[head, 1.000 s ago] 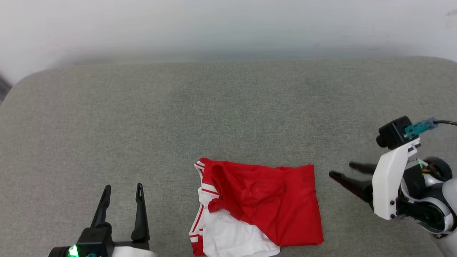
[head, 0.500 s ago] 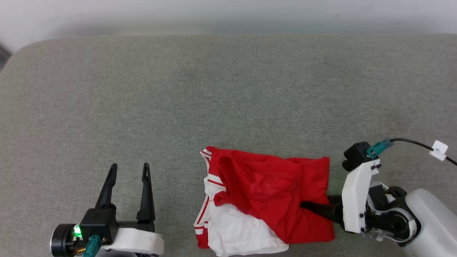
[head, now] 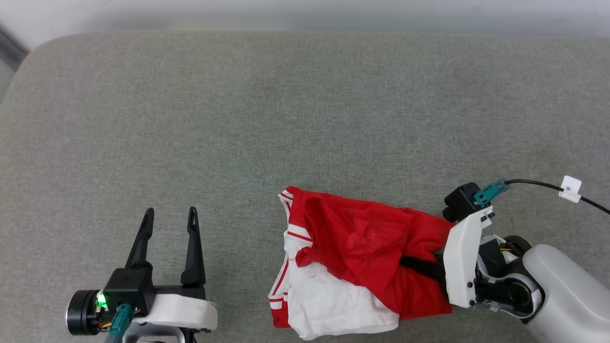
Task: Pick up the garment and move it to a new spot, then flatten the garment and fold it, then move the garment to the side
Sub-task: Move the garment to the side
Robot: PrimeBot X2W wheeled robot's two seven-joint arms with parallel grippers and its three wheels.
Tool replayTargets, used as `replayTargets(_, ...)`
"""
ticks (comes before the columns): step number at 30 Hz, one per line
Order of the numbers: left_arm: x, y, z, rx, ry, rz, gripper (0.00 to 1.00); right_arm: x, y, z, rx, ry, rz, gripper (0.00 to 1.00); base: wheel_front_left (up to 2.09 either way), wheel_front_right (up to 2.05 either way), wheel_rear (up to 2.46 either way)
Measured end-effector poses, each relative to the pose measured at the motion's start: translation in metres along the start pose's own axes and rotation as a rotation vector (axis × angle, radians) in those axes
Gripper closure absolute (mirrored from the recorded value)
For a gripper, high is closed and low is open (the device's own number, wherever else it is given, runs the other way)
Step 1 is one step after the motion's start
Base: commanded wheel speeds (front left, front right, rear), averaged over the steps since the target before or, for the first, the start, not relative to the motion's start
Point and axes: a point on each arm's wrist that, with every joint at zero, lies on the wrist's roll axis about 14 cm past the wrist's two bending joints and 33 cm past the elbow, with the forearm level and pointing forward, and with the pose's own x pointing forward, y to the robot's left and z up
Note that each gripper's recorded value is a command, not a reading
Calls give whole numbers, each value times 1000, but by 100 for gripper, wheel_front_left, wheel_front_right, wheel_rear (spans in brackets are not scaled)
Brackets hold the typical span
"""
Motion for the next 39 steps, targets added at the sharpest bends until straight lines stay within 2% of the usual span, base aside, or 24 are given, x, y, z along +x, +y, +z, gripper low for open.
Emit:
replayTargets(4, -7, 0, 3, -7, -6, 4, 0, -11, 5, 10, -61, -49, -13, 100, 0, 0, 0)
replayTargets(12, -18, -10, 14, -24, -35, -16, 0, -63, 28, 53, -284, -210, -40, 100, 0, 0, 0)
replayTargets(19, -9, -34, 21, -53, -60, -78, 0, -125, 18, 66, -412, -294, -155, 100, 0, 0, 0)
replayTargets(23, 3, -53, 20, -63, -62, -131, 0, -161, -2, 66, -441, -328, -261, 100, 0, 0, 0)
replayTargets(29, 29, -81, 13, -76, -61, -201, 0, -200, -46, 58, -369, -374, -406, 100, 0, 0, 0)
replayTargets(30, 39, -90, 8, -77, -56, -224, 0, -211, -70, 55, -329, -379, -472, 100, 0, 0, 0)
replayTargets(37, 65, -115, -18, -95, -23, -291, 0, -255, -165, 33, -233, -281, -755, 100, 0, 0, 0)
replayTargets(38, 65, -115, -18, -95, -23, -291, 0, -255, -165, 33, -233, -281, -755, 100, 0, 0, 0)
replayTargets(39, 70, -120, -23, -101, -19, -308, 0, -266, -187, 33, -193, -273, -815, 100, 0, 0, 0)
